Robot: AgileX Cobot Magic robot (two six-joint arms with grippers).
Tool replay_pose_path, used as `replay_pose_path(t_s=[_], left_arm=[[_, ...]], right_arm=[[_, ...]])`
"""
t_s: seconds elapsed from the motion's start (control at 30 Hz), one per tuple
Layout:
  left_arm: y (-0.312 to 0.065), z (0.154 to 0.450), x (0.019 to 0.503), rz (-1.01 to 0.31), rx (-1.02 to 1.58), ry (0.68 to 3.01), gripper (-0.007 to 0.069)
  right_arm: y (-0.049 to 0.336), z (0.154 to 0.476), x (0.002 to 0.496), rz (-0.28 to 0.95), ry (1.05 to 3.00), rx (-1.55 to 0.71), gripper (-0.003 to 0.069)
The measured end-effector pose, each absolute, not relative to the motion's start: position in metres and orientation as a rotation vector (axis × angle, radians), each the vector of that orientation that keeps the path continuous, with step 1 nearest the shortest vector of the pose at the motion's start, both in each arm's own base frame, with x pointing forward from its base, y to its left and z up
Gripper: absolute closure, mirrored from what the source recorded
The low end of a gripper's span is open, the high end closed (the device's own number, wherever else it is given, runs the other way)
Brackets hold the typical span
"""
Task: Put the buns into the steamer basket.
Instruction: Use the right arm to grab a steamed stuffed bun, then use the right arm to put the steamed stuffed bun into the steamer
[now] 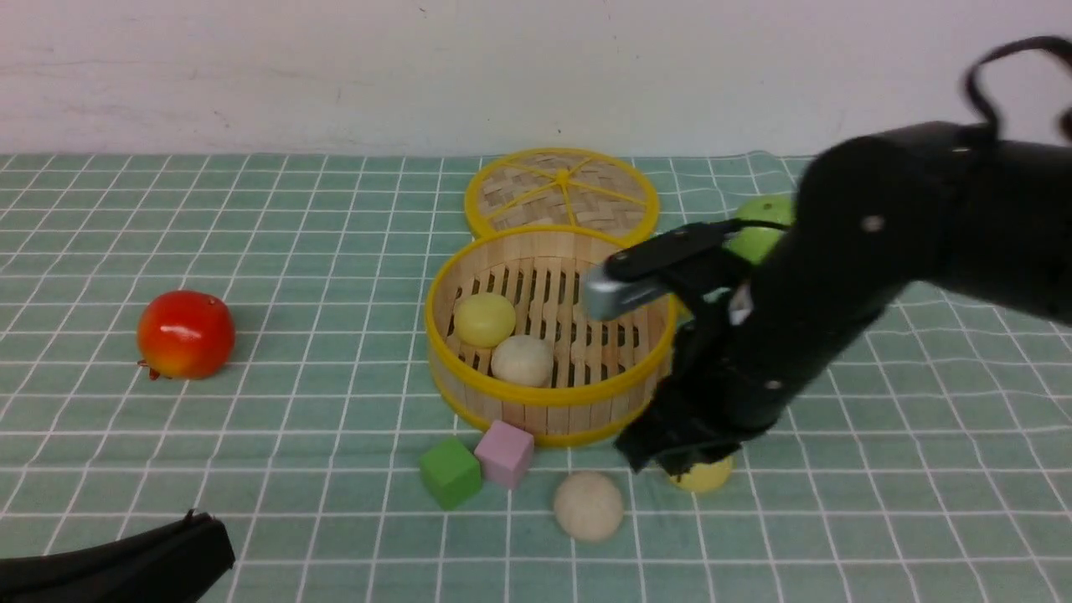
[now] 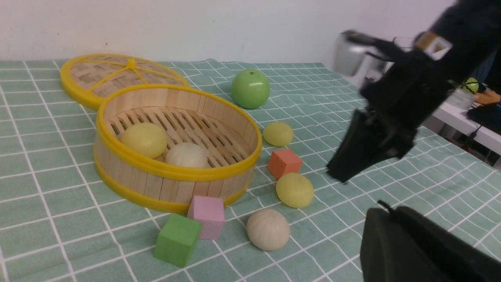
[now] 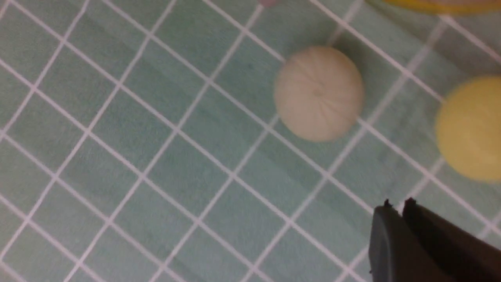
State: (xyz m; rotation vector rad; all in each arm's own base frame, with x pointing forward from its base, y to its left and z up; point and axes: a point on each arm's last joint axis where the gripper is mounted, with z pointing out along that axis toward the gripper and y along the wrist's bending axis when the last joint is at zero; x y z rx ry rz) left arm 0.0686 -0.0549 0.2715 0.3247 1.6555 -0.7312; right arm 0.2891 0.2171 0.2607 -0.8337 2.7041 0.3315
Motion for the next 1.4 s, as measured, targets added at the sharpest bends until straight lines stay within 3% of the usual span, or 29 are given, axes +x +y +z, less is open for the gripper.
replay_pose_path(t_s=[0.37,0.83,0.97,1.13,1.2,1.4], left_arm=[[-0.055,0.272,0.069,-0.731,0.325,1.655,0.0619],[-0.055,0.272,0.069,-0.731,0.325,1.655,0.0610],[-0.055,0.272,0.069,-0.731,0.325,1.655,0.0609],[-0.055,0.271,0.069,-0.731,0.325,1.656,0.0607],[-0.055,0.271,0.069,-0.731,0.325,1.656,0.0605],[-0.055,0.271,0.069,-0.731,0.325,1.656,0.0602]], right_arm=[[0.252,0.220,0.320,0.331,2.727,-0.833,0.0366],[0.257,0.188,0.333,0.334,2.746,-0.796,0.0353],[0.257,0.187,0.333,0.334,2.747,-0.797,0.0368],[0.257,0.187,0.332,0.330,2.748,-0.841,0.0528],[0.257,0.186,0.330,0.333,2.751,-0.877,0.0625],[0.254,0.208,0.324,0.351,2.732,-0.920,0.0645]])
